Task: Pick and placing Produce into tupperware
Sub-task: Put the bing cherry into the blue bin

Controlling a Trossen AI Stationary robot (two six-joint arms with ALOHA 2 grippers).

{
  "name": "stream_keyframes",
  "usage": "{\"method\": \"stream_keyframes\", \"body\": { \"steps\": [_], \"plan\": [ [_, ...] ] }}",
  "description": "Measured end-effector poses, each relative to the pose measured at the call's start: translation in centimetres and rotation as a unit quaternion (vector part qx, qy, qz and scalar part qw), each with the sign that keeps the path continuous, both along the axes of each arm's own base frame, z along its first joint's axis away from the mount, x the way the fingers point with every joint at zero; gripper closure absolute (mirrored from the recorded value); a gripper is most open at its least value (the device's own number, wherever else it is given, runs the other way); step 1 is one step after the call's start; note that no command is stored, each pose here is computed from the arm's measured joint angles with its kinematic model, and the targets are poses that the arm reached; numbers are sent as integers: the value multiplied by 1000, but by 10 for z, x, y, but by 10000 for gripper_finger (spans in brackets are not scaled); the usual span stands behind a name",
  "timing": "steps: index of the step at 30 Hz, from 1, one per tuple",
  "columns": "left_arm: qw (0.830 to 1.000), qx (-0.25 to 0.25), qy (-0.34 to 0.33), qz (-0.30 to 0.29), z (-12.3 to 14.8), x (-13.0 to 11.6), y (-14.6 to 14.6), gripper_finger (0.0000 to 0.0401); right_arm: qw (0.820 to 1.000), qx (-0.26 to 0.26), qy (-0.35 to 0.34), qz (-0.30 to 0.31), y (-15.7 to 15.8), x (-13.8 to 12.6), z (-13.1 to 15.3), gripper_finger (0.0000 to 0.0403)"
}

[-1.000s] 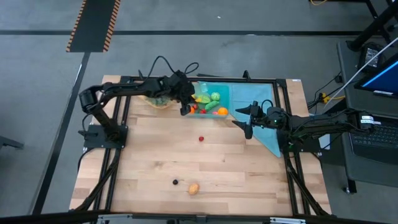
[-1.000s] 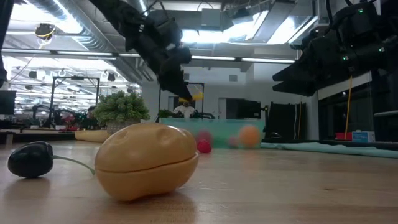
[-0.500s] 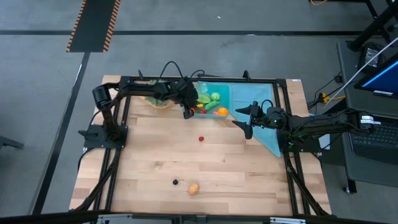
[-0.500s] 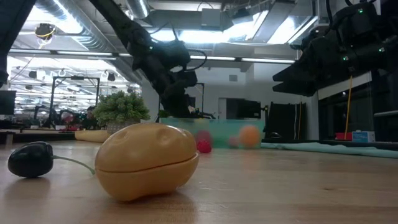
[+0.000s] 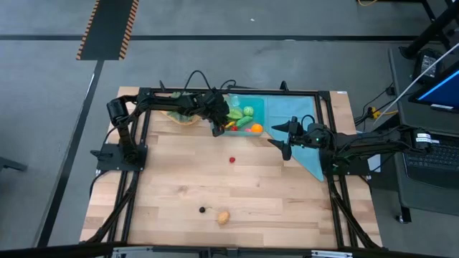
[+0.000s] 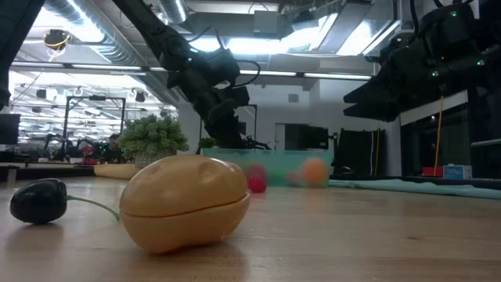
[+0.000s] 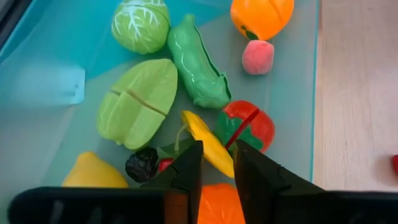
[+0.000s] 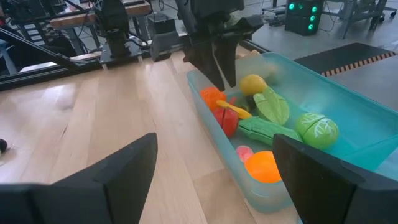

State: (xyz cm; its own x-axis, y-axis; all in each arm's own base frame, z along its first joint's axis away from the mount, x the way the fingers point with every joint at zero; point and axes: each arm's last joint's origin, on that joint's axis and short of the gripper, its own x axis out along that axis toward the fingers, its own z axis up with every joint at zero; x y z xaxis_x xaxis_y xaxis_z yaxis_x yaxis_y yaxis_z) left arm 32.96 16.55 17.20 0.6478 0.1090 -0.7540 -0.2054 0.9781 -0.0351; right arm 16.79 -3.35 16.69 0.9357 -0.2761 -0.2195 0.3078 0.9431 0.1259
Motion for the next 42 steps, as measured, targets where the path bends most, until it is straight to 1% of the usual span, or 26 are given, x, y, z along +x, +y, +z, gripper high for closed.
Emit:
{"method": "stream_keyframes", "body": {
  "steps": [4,7,10,14,19,22,25,31,34,37,42],
  "plan": [
    [1000,2,-1,-1,3,-1,-1,304,1000,0,2,0,0,0,0,83],
    [1000,11,-15,-5,15,-3,-3,298,1000,1,6,0,0,0,-1,83],
    [999,20,-34,-8,34,-8,-9,300,1000,1,8,0,0,0,-1,83],
    [998,36,-54,-23,65,-20,-22,315,1000,1,8,0,0,0,-1,83],
    [992,65,-85,-62,107,-41,-49,334,1000,1,8,0,0,0,-2,83],
    [988,76,-108,-83,125,-54,-68,343,1000,0,10,0,0,0,-2,83],
    [984,78,-128,-100,124,-69,-86,350,1000,0,11,0,0,0,-2,83],
    [978,79,-170,-89,102,-100,-120,363,1000,0,11,0,0,0,-2,83],
    [975,70,-192,-92,90,-113,-135,369,1000,0,11,0,0,0,-2,83],
    [970,58,-207,-112,81,-126,-149,375,1000,0,11,0,0,0,-2,83],
    [964,46,-210,-158,68,-140,-169,384,1000,2,11,0,0,0,-2,83]
  ]
}}
